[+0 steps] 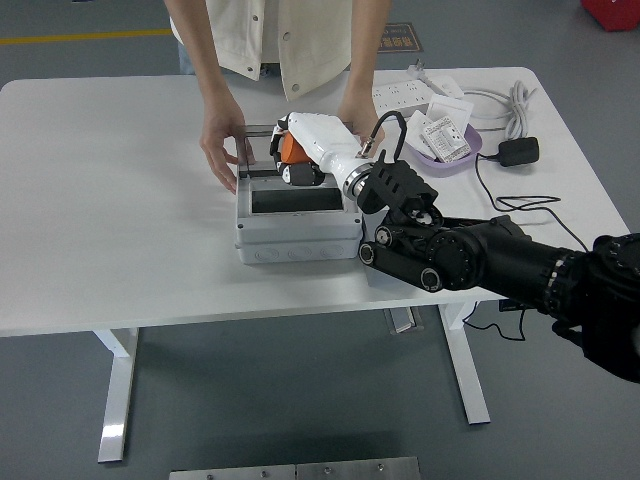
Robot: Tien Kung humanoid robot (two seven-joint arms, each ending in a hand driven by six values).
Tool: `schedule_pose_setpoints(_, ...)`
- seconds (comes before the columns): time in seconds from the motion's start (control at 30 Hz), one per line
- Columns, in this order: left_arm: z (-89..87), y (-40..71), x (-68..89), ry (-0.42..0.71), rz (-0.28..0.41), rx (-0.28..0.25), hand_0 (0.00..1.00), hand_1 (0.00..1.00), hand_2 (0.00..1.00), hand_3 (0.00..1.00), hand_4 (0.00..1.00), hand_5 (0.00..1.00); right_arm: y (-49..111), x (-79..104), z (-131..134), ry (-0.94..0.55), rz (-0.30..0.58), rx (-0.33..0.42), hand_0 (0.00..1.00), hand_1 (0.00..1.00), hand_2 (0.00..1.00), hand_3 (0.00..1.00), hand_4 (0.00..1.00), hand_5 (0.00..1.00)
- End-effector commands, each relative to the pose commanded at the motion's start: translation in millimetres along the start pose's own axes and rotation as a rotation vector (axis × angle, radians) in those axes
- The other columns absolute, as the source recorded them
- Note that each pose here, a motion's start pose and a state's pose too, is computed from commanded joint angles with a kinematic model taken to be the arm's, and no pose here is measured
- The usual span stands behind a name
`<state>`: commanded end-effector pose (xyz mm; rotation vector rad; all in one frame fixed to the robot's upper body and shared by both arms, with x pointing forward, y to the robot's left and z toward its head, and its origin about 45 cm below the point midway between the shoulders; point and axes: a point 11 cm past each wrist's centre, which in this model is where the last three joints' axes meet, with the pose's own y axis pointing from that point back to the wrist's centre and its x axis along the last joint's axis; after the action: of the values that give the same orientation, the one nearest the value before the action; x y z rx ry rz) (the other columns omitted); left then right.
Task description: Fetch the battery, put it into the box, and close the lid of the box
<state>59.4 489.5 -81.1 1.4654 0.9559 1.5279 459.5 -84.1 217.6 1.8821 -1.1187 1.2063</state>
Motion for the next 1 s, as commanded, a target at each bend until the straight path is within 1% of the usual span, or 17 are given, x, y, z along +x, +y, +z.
schedule_pose_setpoints(0.13,-1.2,-0.2,-1.5,0.0,-0.002,0.002,0.619,0.767,0.682,0.731,0.687,0.224,2.4,-4.6,0.2,-0.008,-0.003,0.0,0.19,0.206,0.239,0.224,0.002,0.002)
schedule_pose_setpoints(0.53,-1.0,-0.2,-3.2,-0.002,-0.005,0.004,0.619,0.768,0.682,0.73,0.686,0.223,4.5,-3.6,-5.2,-0.115,0.035,0.019,0.193,0.208,0.239,0.228,0.002,0.002)
schedule_pose_setpoints(0.83,1.7,0.0,-3.1,-0.005,-0.004,-0.003,0.619,0.767,0.68,0.73,0.685,0.223,5.4,-6.1,-1.1,-0.14,0.028,0.012,0.201,0.208,0.241,0.229,0.002,0.002)
schedule_pose_setpoints(0.87,2.1,0.1,-3.1,-0.006,-0.003,-0.005,0.619,0.767,0.681,0.731,0.685,0.223,5.5,-6.5,-0.3,-0.141,0.027,0.01,0.253,0.23,0.265,0.247,0.003,0.002)
schedule_pose_setpoints(1.0,5.3,0.4,-3.2,-0.005,-0.003,-0.013,0.619,0.767,0.681,0.731,0.685,0.223,6.5,-9.9,3.6,-0.14,0.013,0.002,0.253,0.23,0.265,0.247,0.003,0.002)
